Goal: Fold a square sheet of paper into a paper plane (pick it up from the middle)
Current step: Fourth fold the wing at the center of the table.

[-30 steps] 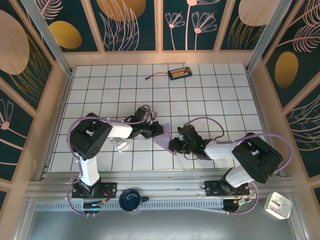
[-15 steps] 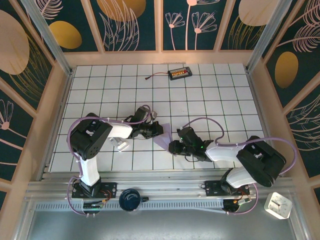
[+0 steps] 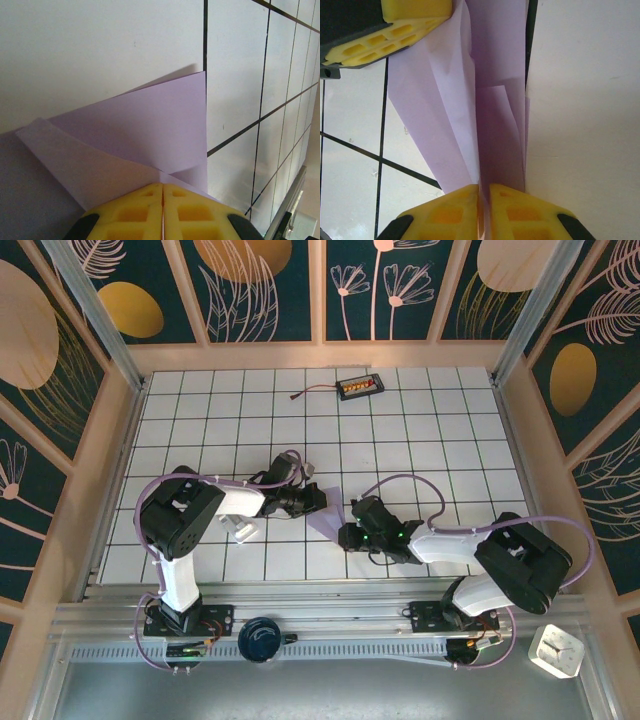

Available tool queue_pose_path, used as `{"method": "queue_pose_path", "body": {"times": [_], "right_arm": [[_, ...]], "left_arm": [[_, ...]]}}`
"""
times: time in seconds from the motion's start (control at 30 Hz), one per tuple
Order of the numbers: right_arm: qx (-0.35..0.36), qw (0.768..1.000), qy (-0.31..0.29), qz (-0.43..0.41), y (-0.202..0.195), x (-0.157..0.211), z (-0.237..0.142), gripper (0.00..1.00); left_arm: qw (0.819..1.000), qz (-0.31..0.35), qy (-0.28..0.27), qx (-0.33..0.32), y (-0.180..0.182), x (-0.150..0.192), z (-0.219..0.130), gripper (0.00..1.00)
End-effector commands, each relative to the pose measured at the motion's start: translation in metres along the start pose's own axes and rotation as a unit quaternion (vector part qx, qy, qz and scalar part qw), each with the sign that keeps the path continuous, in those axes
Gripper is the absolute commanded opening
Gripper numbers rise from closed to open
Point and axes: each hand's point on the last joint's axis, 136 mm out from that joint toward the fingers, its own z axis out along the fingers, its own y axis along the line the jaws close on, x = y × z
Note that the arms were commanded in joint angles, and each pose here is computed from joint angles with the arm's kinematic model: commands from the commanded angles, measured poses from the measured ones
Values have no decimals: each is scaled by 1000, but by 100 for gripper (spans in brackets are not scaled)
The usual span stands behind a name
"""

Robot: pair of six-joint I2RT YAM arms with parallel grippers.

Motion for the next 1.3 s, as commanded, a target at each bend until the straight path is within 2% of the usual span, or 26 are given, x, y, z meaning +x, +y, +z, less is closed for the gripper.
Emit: {"method": "queue_pose_path", "body": {"times": [0.0, 0.2, 0.33, 0.57, 0.73, 0.97, 1.17, 1.27], "right_arm": [[-5, 1000, 5, 4, 0, 0, 1, 10], [-69, 996, 14, 47, 7, -2, -3, 6], [-85, 994, 20, 63, 5, -1, -5, 6], [-26, 999, 8, 21, -7, -2, -9, 16], [9, 1000, 8, -5, -12, 3, -10, 18], [25, 999, 8, -18, -13, 7, -11, 17], [27, 1000, 7, -14, -16, 7, -10, 11], [6, 1000, 10, 1, -13, 7, -10, 8]], "left_arm": [[1000, -3, 11, -19, 17, 6, 3, 8], [1000, -3, 12, -19, 17, 6, 3, 7], [1000, -3, 12, -18, 16, 6, 2, 8], [1000, -2, 13, -17, 15, 6, 2, 7], [1000, -3, 14, -17, 16, 7, 3, 7], [1000, -3, 14, -16, 16, 6, 3, 7], [1000, -3, 14, -17, 17, 7, 3, 7], [1000, -2, 13, -17, 16, 7, 3, 7]]}}
